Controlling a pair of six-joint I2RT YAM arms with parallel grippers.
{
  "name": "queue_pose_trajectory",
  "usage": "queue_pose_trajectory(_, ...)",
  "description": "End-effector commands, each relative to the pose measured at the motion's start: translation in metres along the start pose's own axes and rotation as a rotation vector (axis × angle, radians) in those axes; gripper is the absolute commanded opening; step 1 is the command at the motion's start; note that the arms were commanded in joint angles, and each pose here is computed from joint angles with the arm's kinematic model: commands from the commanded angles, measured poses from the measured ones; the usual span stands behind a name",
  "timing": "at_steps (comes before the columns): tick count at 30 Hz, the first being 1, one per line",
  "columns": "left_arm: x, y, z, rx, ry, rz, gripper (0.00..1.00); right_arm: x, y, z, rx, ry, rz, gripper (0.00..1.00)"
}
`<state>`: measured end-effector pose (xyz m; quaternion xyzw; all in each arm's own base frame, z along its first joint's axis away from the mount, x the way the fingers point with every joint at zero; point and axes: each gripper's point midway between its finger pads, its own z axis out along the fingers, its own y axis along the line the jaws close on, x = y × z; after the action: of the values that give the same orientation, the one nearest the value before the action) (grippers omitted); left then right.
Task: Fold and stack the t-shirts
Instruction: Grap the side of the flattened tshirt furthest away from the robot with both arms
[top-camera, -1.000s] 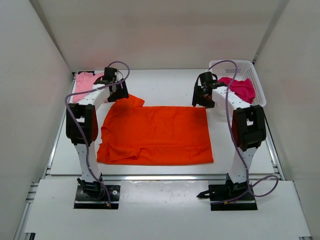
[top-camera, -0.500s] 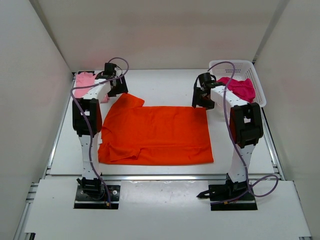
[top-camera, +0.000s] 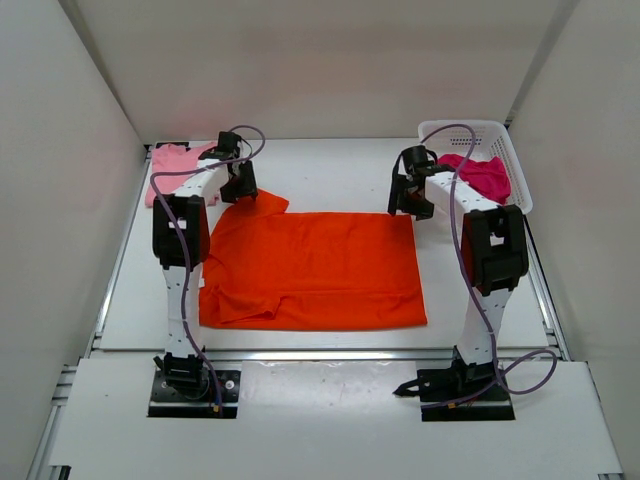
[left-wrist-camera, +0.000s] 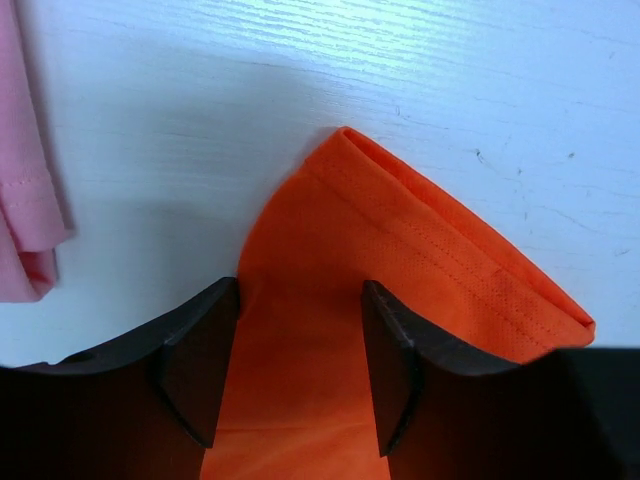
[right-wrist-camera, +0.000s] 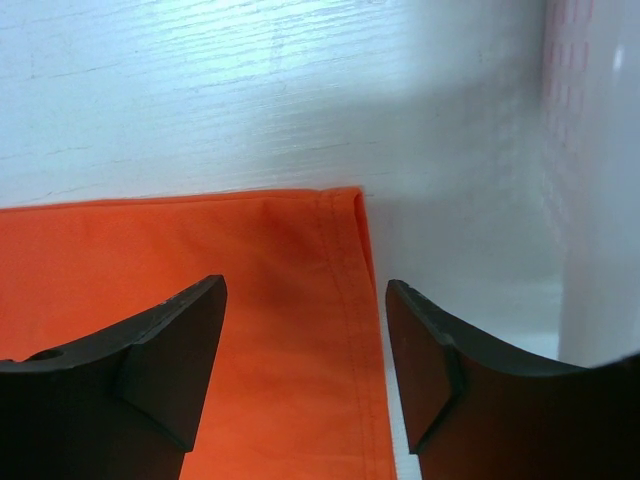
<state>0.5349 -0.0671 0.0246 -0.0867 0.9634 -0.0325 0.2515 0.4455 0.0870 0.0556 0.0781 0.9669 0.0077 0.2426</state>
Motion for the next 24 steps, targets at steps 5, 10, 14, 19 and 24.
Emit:
queue_pose_trajectory(5, -0.005, -0.011, -0.008, 0.021, 0.003, 0.031, 0.29, -0.019, -0.005, -0.004, 0.052, -0.079, 0.059, 0.66)
queue_pose_trajectory(10, -0.006, -0.015, -0.012, 0.032, 0.006, 0.04, 0.0, -0.023, -0.005, 0.003, 0.06, -0.077, 0.092, 0.64)
queue_pose_trajectory(14, -0.008, -0.016, -0.013, 0.041, -0.008, 0.04, 0.0, -0.02, -0.004, 0.018, 0.066, -0.048, 0.12, 0.63)
queue_pose_trajectory(19, -0.006, -0.021, -0.015, 0.046, -0.004, 0.057, 0.0, -0.016, -0.003, 0.028, 0.084, -0.035, 0.131, 0.63)
queue_pose_trajectory(24, -0.003, -0.011, -0.016, 0.037, 0.015, 0.046, 0.0, -0.008, -0.003, 0.036, 0.096, -0.018, 0.122, 0.52)
